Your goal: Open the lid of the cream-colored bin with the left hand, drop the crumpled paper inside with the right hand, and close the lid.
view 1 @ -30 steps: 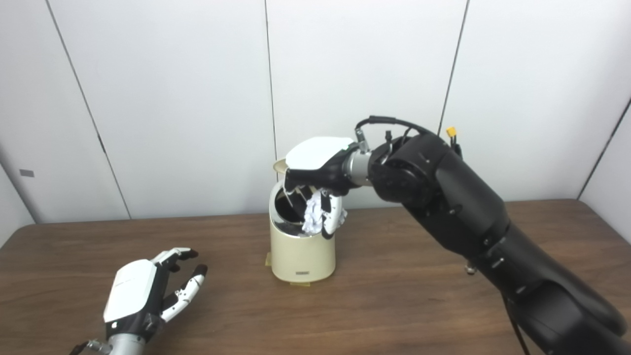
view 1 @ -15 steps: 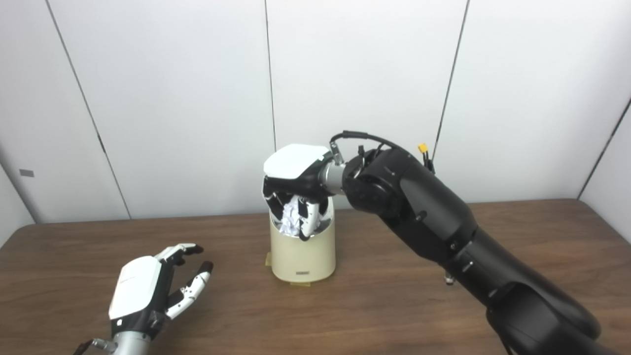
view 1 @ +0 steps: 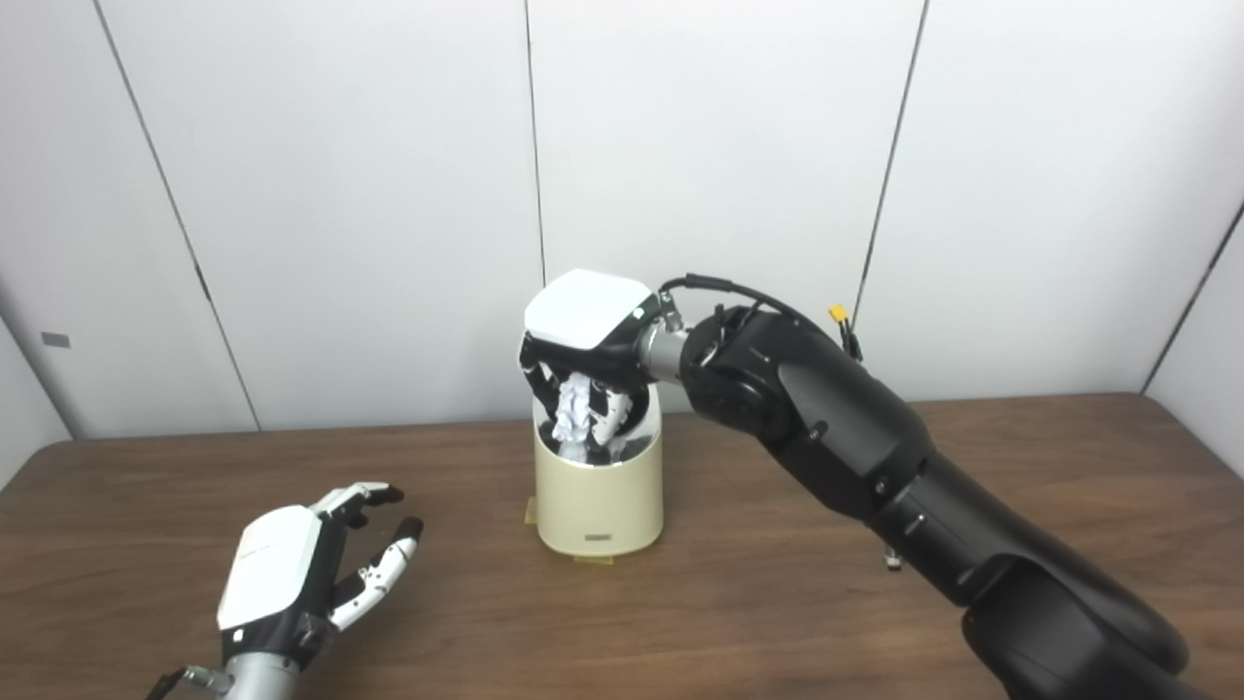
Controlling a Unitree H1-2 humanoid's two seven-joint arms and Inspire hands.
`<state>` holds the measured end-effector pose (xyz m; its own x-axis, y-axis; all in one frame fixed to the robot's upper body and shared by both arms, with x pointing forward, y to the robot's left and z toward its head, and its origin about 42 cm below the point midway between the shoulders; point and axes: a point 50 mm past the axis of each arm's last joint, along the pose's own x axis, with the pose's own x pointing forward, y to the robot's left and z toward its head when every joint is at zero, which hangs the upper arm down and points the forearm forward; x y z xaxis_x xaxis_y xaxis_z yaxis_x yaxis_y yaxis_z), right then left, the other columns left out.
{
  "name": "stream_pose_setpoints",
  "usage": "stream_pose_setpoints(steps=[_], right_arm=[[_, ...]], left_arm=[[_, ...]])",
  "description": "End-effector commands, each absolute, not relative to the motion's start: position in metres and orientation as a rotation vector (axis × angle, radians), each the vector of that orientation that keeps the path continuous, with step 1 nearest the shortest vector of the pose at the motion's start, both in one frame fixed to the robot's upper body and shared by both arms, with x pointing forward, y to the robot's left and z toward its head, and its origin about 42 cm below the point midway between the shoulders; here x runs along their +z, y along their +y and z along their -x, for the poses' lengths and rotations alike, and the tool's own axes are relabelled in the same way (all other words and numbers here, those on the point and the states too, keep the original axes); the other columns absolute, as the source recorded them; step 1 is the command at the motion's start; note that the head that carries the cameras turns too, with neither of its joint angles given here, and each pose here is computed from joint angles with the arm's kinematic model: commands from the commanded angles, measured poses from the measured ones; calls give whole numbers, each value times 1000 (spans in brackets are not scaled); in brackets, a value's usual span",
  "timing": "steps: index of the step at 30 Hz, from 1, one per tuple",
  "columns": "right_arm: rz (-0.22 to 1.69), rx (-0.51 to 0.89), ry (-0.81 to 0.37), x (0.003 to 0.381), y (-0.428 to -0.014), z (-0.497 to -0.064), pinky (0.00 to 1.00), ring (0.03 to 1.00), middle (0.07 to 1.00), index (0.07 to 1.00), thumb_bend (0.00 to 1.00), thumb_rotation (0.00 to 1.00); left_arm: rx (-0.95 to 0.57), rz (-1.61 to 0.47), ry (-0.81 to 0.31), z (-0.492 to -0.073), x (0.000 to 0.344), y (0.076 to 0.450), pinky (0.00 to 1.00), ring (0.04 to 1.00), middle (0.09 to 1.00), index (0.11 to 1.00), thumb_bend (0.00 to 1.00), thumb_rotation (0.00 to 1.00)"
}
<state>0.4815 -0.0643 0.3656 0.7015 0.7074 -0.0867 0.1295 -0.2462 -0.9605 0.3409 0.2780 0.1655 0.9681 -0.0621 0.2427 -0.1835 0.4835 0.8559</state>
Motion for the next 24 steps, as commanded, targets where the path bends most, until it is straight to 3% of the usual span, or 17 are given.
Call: stream_pose_setpoints(steps=[1,4,5,6,11,13,17,24], right_arm=[[1810,532,-753,398,-69,-485,178,253,425,479,530,0],[1823,523,-815,398,-73,-487,176,252,438,476,531,0],[1795,523,-822,398,-75,-486,205,334,495,480,523,0],[1764,521,-821,398,-77,-486,210,349,503,481,521,0],[1725,538,-780,399,-81,-481,385,461,571,459,510,0],[1730,549,-782,400,-82,-480,390,462,588,469,510,0],[1732,559,-779,400,-83,-478,403,512,610,484,521,117],[1724,570,-778,398,-85,-477,430,564,648,488,523,138]], left_arm=[[113,-1077,-338,-345,186,279,538,683,758,755,466,827],[112,-1079,-335,-345,186,279,537,686,764,758,469,833],[112,-1079,-338,-345,186,279,532,682,763,755,466,822],[113,-1078,-339,-346,185,279,531,682,763,755,465,820],[114,-1080,-336,-346,185,280,538,687,760,755,465,802],[112,-1079,-331,-345,185,280,538,688,761,757,471,805],[114,-1075,-334,-346,185,280,534,683,759,757,477,807],[113,-1073,-333,-345,185,281,527,677,759,755,481,809]])
